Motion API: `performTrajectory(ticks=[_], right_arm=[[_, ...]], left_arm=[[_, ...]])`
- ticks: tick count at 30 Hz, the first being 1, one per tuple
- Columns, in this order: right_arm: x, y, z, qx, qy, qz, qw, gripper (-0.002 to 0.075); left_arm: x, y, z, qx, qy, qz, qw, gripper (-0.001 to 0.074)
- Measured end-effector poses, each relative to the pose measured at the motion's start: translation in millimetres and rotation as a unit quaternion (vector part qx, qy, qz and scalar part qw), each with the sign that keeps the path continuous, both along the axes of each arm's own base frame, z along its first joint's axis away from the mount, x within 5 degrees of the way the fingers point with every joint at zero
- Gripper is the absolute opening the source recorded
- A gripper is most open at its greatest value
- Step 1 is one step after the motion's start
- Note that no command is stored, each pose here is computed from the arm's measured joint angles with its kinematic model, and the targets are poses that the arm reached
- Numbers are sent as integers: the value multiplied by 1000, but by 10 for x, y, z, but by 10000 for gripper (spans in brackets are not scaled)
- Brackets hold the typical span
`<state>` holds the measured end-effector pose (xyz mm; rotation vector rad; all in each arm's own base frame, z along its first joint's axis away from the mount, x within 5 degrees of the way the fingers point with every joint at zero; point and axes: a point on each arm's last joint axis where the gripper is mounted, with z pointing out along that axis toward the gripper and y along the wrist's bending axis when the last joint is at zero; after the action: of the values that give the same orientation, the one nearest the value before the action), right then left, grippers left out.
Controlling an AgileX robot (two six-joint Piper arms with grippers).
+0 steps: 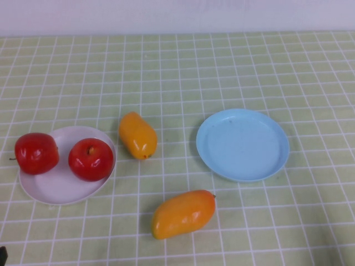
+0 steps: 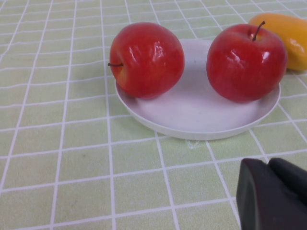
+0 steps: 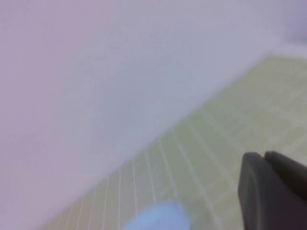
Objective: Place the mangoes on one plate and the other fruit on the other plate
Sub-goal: Put another type of fruit in the right plate
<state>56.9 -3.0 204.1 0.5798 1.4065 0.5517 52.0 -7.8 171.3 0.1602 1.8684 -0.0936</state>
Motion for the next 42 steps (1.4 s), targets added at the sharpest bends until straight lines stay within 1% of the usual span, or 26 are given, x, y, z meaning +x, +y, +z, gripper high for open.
performTrajectory(ticks=[2,6,9,11,14,17,20,23,26,31,35,36,38,39,41,42], right_arm=[[-3,65,-21,3,33,36,999,-16],[-43,210,136,-4,92,115,989,-16],[-16,288,262,-16,155,162,974,-17],[28,326,394,-39,198,191,961,-16],[138,347,527,-75,261,219,937,-16],[315,329,638,-109,330,235,908,-16],[593,289,712,-136,402,245,872,-16],[901,291,811,-170,436,262,844,-16],[1176,430,866,-211,448,297,816,-16],[1621,950,938,-267,442,379,768,-16],[1814,1480,905,-338,418,448,714,-16],[1842,1651,896,-367,401,472,694,-16],[1842,1884,891,-421,360,513,656,-15],[1851,2015,890,-458,329,535,629,-10],[1834,2208,890,-505,283,565,589,15],[1821,2301,886,-529,256,579,566,39]], left_arm=[[0,1,0,1,0,0,1000,3],[0,1,0,1,0,0,1000,3],[0,1,0,1,0,0,1000,3],[0,1,0,1,0,0,1000,3],[0,1,0,1,0,0,1000,3],[0,1,0,1,0,0,1000,3],[0,1,0,1,0,0,1000,3],[0,1,0,1,0,0,1000,3],[0,1,0,1,0,0,1000,3],[0,1,0,1,0,0,1000,3],[0,1,0,1,0,0,1000,3],[0,1,0,1,0,0,1000,3],[0,1,0,1,0,0,1000,3],[0,1,0,1,0,0,1000,3],[0,1,0,1,0,0,1000,3],[0,1,0,1,0,0,1000,3]])
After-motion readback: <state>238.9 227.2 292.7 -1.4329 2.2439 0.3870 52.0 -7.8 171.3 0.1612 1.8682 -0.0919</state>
